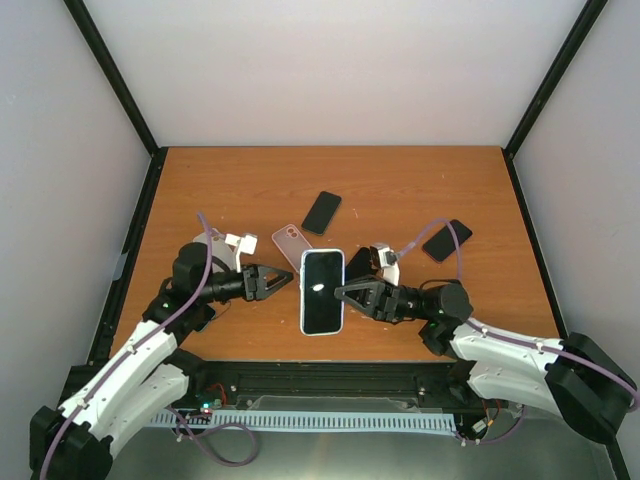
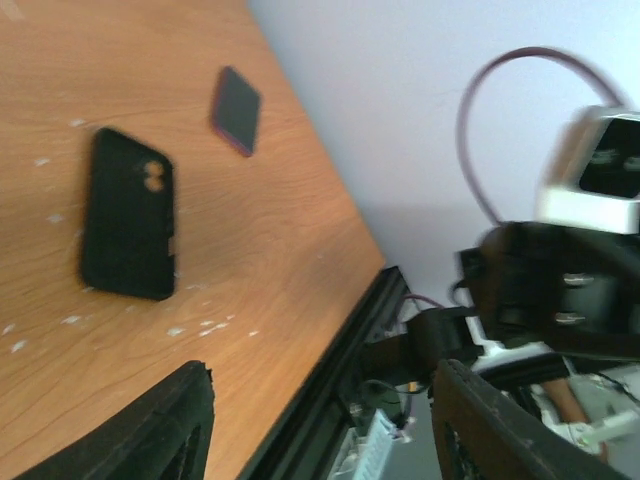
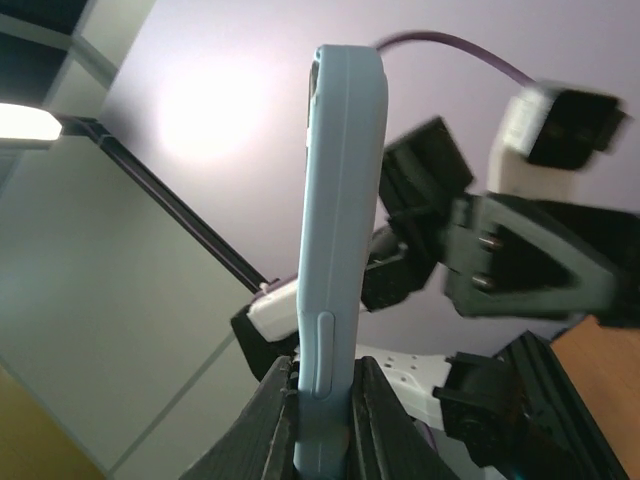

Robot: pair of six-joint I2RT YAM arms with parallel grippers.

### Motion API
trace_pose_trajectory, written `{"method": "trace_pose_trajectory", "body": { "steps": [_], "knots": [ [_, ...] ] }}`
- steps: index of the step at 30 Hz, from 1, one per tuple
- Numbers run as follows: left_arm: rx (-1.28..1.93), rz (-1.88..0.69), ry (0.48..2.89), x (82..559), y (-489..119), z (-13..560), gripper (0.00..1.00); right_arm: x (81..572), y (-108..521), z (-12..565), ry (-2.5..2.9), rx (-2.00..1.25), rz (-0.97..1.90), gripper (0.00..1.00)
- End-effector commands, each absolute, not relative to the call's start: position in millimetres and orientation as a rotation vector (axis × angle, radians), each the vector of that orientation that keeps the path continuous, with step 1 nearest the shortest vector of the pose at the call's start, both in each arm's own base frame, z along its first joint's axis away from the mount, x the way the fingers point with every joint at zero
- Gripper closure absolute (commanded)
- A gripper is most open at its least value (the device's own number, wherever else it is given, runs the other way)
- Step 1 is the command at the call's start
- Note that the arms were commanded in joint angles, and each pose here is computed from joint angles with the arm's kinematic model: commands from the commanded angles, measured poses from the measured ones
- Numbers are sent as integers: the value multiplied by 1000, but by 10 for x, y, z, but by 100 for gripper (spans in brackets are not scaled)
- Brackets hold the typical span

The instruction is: Put the phone into the phone case

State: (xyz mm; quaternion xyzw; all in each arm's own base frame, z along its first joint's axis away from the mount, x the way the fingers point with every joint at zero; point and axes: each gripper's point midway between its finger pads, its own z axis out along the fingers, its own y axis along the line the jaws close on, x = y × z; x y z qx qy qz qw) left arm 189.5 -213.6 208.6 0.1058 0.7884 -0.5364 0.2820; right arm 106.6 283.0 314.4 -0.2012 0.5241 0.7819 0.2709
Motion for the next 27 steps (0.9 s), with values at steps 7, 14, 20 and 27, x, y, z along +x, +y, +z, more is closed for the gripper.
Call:
{"method": "trace_pose_trajectory", "body": {
  "steps": [7,14,20,27],
  "knots": [
    [640,-1724,1698,1463,-2278,3159,21,1204,2978,3005,1465,-584,2010,97],
    [662,-1732,1675,1488,-2302,3255,20,1240,3046,2901,1528,-600,1986,97],
    [600,-1677,1746,1657,-2323,3188,56,1252,3058,2895,1548,-614,1955,97],
    [500,-1521,1926,2009,-2346,2954,100,1329,3093,2834,1634,-603,1882,97]
  ]
}}
